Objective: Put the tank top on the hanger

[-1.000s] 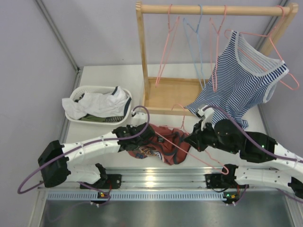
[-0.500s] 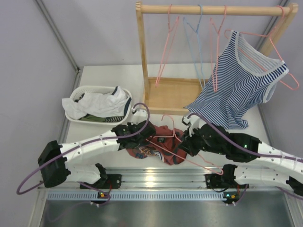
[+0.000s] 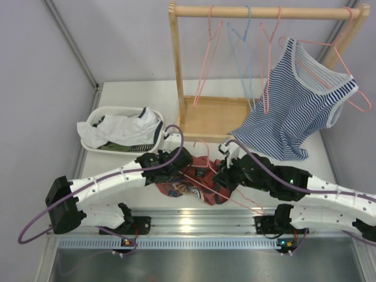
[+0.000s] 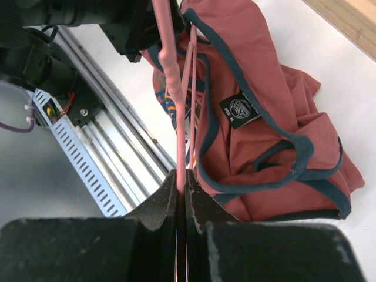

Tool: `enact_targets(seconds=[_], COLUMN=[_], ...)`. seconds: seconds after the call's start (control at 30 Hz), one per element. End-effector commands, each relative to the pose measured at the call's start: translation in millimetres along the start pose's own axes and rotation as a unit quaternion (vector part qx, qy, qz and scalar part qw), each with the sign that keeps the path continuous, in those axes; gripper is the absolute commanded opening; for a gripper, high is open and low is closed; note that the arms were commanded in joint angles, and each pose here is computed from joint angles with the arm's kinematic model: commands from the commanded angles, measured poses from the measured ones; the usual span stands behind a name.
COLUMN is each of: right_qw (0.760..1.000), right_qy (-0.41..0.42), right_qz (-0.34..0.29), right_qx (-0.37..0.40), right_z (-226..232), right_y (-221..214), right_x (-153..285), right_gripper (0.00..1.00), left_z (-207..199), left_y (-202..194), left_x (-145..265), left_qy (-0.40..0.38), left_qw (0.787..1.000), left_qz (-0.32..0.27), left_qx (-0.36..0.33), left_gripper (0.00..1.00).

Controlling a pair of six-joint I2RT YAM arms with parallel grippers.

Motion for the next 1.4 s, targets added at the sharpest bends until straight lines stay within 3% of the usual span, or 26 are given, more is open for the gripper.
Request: enact_targets(seconds=[0.0,0.5,1.37], right_qw=[0.999,0.990,0.978], right_qy=[0.027,0.071,0.141], right_qz=[-0.038,-0.119,-0.153], right_qx=[0.002,0.010,0.023], right_z=[11,23,42], right_y=[9,20,32], right_x=[-10,-51,-100], right_gripper=[0.00,0.00,0.00], left_z=[1,7,17], left_y=[20,30,47], left_x=[17,32,66], left_qy=[-0.017,-0.028,-0.082], left_qw=[0.999,0.998,0.991], left_qz=[-0.027,-0.042,-0.087], left_qx=[0.015,0.032,0.054], left_gripper=[0.00,0.00,0.00])
Point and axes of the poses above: each gripper's point midway between its finger pads, its own x axis back along the fingers, its own z axis along the line the jaws close on, y = z × x, the point moved 4 cm from there along x, back along the fingers, and after that the axes turned 13 degrees about -x, right-handed, at the moved point
